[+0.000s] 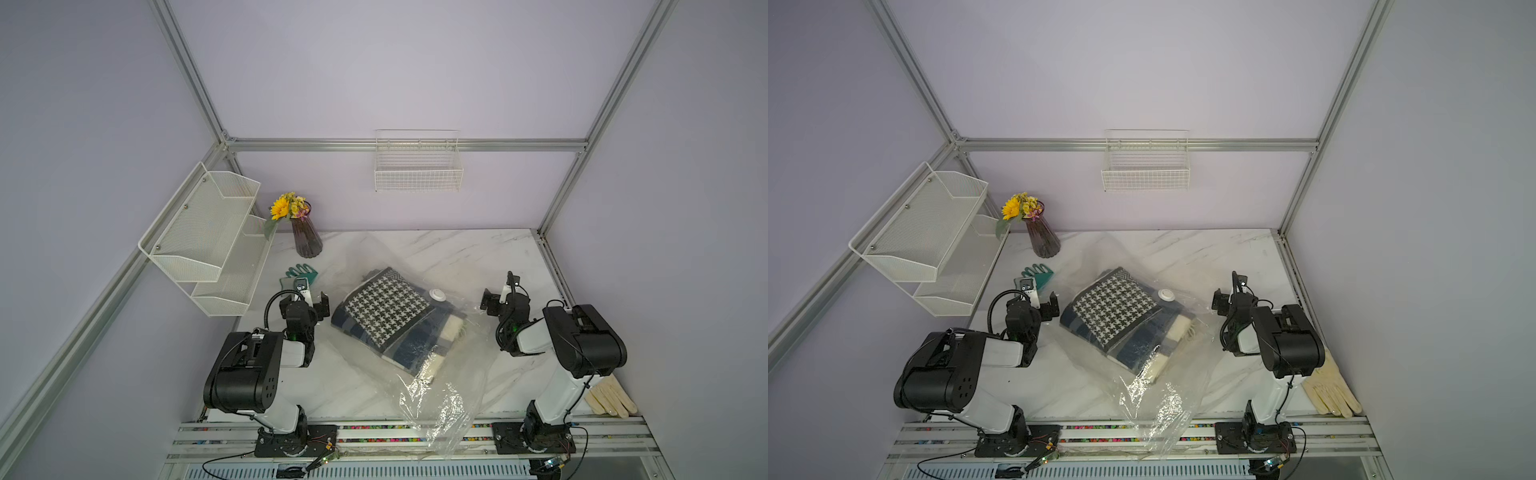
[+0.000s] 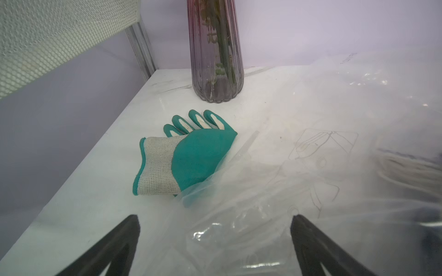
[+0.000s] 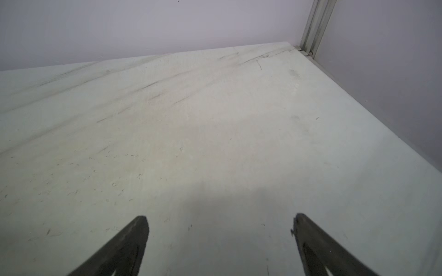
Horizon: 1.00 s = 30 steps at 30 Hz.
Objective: Take the scarf out of the vacuum bag
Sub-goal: Open the vacuum bag at the center of the board.
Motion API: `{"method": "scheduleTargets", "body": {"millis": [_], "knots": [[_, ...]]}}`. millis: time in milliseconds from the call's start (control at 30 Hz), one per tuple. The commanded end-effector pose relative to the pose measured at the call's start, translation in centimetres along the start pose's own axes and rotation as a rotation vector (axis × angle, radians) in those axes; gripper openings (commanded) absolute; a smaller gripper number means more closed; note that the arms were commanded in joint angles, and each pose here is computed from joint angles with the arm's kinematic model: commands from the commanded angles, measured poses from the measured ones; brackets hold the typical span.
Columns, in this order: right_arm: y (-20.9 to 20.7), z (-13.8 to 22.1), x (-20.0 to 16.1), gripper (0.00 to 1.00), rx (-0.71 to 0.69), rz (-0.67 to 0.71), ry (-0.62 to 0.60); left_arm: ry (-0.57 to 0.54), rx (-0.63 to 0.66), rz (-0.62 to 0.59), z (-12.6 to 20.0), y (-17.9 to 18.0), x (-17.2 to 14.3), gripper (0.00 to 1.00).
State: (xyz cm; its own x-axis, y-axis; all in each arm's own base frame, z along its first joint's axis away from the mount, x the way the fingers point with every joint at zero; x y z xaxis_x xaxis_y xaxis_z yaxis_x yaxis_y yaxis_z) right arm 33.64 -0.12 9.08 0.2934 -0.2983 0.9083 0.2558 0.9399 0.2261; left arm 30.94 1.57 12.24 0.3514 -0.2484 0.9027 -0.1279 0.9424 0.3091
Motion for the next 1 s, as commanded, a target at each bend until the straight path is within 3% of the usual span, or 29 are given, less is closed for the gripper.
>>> {"method": "scheduleTargets", "body": {"millis": [0,567,633,767,867,967], "knots": [[0.3,-0.1,0.9,0.97,0.014,-0.005,-0.033,-0.046,0.001,0.017,-0.4,0.4,1.4,1.00],[0.3,0.0,0.9,0.97,0.014,-0.005,-0.034,-0.073,-0.024,0.001,-0.1,0.2,1.5,1.00],[0.4,0.2,1.7,0.97,0.005,-0.009,-0.050,-0.108,-0.068,-0.023,0.5,-0.1,1.8,1.00],[1.1,0.4,4.4,0.97,-0.038,-0.006,-0.020,-0.109,-0.015,-0.013,1.1,0.5,2.7,1.00],[1.4,1.6,6.6,0.97,-0.066,-0.027,-0.084,-0.071,0.021,-0.057,1.3,0.1,4.1,1.00],[2.0,2.8,8.8,0.97,-0.075,-0.049,-0.107,-0.078,0.139,-0.051,2.5,0.4,6.6,1.00]]}}
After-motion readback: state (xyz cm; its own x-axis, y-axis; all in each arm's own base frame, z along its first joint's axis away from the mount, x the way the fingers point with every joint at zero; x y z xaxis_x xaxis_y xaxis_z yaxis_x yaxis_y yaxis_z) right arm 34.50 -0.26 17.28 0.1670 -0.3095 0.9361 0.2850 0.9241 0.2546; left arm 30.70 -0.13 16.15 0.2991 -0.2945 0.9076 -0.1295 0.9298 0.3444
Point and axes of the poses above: each gripper's point midway between its finger pads, its own z axis back along the fingers, its own y axis along the line the jaws close on, x = y × z, the point moved 9 cm from there along z, back along the fingers, and after that the axes turned 13 degrees about -z, right-handed, at the moved point
